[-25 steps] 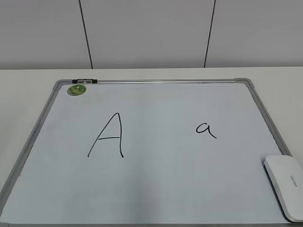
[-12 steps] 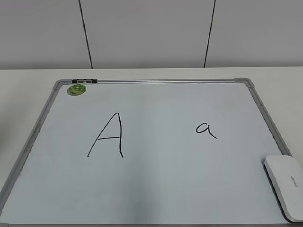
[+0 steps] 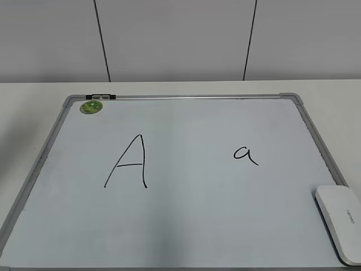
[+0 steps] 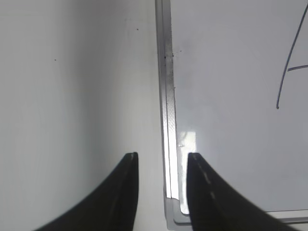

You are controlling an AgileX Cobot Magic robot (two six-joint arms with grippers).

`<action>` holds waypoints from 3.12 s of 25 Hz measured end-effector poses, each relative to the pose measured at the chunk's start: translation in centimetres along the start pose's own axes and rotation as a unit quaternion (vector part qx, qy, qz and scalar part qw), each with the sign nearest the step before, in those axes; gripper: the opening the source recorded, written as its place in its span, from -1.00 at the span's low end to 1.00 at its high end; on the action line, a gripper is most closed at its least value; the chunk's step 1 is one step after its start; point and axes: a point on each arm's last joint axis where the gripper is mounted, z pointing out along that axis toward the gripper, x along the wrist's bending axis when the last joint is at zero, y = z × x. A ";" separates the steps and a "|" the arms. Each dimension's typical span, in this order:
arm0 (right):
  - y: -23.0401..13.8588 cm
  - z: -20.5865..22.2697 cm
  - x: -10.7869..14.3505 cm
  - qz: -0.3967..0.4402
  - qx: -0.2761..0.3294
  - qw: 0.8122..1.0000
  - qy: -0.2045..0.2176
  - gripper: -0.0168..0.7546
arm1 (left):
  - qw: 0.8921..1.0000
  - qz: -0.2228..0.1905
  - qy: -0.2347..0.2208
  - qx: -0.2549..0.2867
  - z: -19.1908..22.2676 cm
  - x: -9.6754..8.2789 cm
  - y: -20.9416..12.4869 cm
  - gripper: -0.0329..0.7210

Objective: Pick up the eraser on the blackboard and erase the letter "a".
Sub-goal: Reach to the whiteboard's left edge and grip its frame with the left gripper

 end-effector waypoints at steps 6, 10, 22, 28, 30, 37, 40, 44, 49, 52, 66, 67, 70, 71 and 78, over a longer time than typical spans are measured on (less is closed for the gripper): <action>0.0 0.0 0.0 0.000 0.000 1.000 0.000 0.56 | 0.998 -0.001 0.004 0.057 5.0 0.0 1.2 -0.27; 0.0 0.0 0.0 0.000 0.000 1.000 0.000 0.56 | 0.998 -0.001 0.004 0.061 7.6 -0.1 2.0 -0.27; 0.0 0.0 0.0 0.000 0.000 1.000 0.000 0.56 | 0.994 0.019 0.011 0.104 14.9 0.1 3.1 -0.27; 0.0 0.0 0.0 0.000 0.000 1.000 0.000 0.56 | 0.994 0.018 0.008 0.110 17.0 -0.1 4.3 -0.27; 0.0 0.0 0.0 0.000 0.000 1.000 0.000 0.56 | 0.994 0.018 0.008 0.111 17.6 -0.1 4.6 -0.27; 0.0 0.0 0.0 0.000 0.001 1.000 0.000 0.56 | 0.991 0.017 0.008 0.130 19.8 -0.1 4.5 -0.27; 0.0 0.0 0.0 0.000 0.001 1.000 0.000 0.56 | 0.991 0.017 0.008 0.133 20.2 0.0 4.5 -0.27; 0.0 0.0 0.0 0.000 0.001 1.000 0.000 0.56 | 0.991 0.014 0.005 0.135 20.5 -0.1 4.6 -0.27; 0.0 0.0 0.0 0.000 0.001 1.000 0.000 0.56 | 0.991 0.012 0.002 0.137 20.5 -0.2 4.6 -0.36; 0.0 0.0 0.0 0.000 0.001 1.000 0.000 0.56 | 0.990 0.008 -0.002 0.138 20.5 -0.3 4.5 -0.69; 3.4 3.1 -0.3 -0.007 0.096 0.995 -0.003 0.56 | 0.990 0.006 -0.004 0.138 20.5 -0.3 4.6 -0.83; 4.0 3.5 -0.2 -0.011 0.106 0.994 0.002 0.56 | 0.990 0.006 -0.004 0.138 20.5 -0.3 4.6 -0.83; 5.3 4.9 -0.1 -0.021 0.143 0.989 0.015 0.56 | 0.990 0.006 -0.004 0.138 20.5 -0.3 4.6 -0.83; 5.7 5.4 0.0 -0.023 0.154 0.988 0.018 0.56 | 0.990 0.006 -0.004 0.138 20.5 -0.3 4.6 -0.83; 7.3 10.3 1.2 -0.003 0.268 0.961 0.060 0.56 | 0.990 0.005 -0.005 0.139 20.5 -0.3 4.6 -0.83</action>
